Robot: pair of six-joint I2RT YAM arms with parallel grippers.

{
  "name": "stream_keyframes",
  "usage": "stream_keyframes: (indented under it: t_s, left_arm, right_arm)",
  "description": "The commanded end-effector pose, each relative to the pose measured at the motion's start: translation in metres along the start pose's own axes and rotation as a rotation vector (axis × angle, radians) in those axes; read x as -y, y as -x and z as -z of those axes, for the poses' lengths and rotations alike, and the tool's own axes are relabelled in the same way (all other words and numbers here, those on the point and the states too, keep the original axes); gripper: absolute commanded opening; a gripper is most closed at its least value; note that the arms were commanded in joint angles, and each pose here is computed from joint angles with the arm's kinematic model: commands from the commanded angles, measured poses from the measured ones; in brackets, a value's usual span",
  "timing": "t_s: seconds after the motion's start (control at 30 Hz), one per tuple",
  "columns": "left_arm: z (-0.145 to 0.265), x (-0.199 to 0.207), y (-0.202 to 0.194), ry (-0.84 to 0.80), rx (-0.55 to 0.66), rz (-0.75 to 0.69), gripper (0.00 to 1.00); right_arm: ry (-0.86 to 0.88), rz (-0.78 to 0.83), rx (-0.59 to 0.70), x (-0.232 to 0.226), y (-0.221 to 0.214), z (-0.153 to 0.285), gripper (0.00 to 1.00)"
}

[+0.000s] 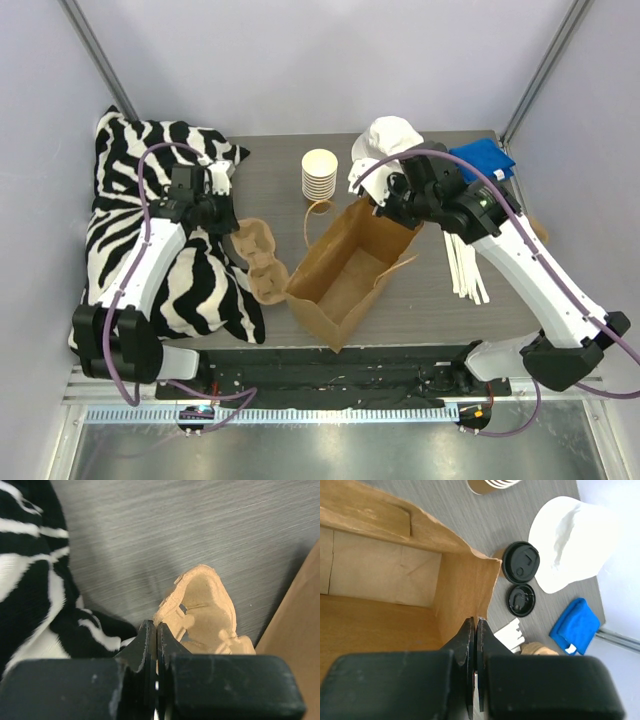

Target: Pack the takeout coffee

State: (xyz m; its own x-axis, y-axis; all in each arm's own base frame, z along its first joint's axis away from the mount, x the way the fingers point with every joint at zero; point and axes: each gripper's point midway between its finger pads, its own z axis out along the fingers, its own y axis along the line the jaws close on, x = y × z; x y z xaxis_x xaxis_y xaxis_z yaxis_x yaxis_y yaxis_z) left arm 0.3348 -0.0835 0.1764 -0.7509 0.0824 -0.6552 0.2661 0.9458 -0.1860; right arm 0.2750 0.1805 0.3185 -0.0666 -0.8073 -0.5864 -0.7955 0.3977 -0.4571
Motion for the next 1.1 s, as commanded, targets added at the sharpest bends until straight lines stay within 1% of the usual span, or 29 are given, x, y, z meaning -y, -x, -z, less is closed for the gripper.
stream_keyframes:
  t_s: [0.0,0.13,0.23,0.27,0.3,0.37,0.4,0.5,0.57,0.63,0.7,0.83,0.93,0.97,1.07]
  left_arm:
    - [-0.025,-0.002,0.005,-0.1,0.05,0.091,0.0]
    - [-0.042,-0.005,-0.003,-0.123,0.035,0.112,0.0]
    - [-0.053,-0.014,-0.011,-0.098,0.003,0.081,0.0]
    - [-0.054,-0.02,-0.013,-0.074,-0.008,0.072,0.04]
    - [-0.053,-0.022,-0.014,-0.07,-0.029,0.058,0.18]
    - [-0.056,-0.026,-0.019,-0.069,-0.075,0.009,0.36]
    - [-0.051,-0.026,-0.019,-0.069,-0.105,0.0,0.5]
    - [-0.049,-0.031,-0.022,-0.064,-0.17,-0.059,0.66]
    - [-0.051,-0.034,-0.025,-0.07,-0.212,-0.093,0.72]
    - [-0.046,-0.034,-0.025,-0.096,-0.247,-0.159,0.84]
    - [-0.045,-0.036,-0.026,-0.111,-0.274,-0.207,0.92]
    - [-0.046,-0.041,-0.023,-0.121,-0.305,-0.275,0.92]
    - [-0.048,-0.039,-0.024,-0.162,-0.337,-0.315,0.85]
    - [-0.047,-0.038,-0.023,-0.172,-0.345,-0.318,0.79]
    - [-0.055,-0.041,-0.03,-0.183,-0.384,-0.317,0.73]
  right_arm:
    - [0.003,-0.014,0.097,0.006,0.027,0.002,0.01]
    - [0.024,-0.02,0.098,0.004,0.028,-0.002,0.01]
    - [0.035,-0.016,0.095,0.003,0.029,-0.003,0.01]
    - [0.038,-0.016,0.093,0.003,0.03,-0.004,0.01]
    - [0.04,-0.013,0.091,0.003,0.03,-0.004,0.01]
    - [0.041,-0.01,0.09,0.003,0.03,-0.005,0.01]
    - [0.041,-0.01,0.092,0.003,0.03,-0.005,0.01]
    - [0.045,-0.007,0.091,0.002,0.03,-0.007,0.01]
    - [0.046,-0.011,0.091,0.003,0.031,-0.007,0.01]
    - [0.049,-0.009,0.092,0.002,0.031,-0.008,0.01]
    - [0.046,-0.009,0.092,0.002,0.031,-0.007,0.01]
    - [0.051,-0.01,0.084,0.002,0.03,-0.009,0.01]
    - [0.056,-0.012,0.079,0.002,0.03,-0.011,0.01]
    - [0.056,-0.014,0.078,0.002,0.03,-0.012,0.01]
    - [0.06,-0.01,0.075,0.002,0.031,-0.013,0.01]
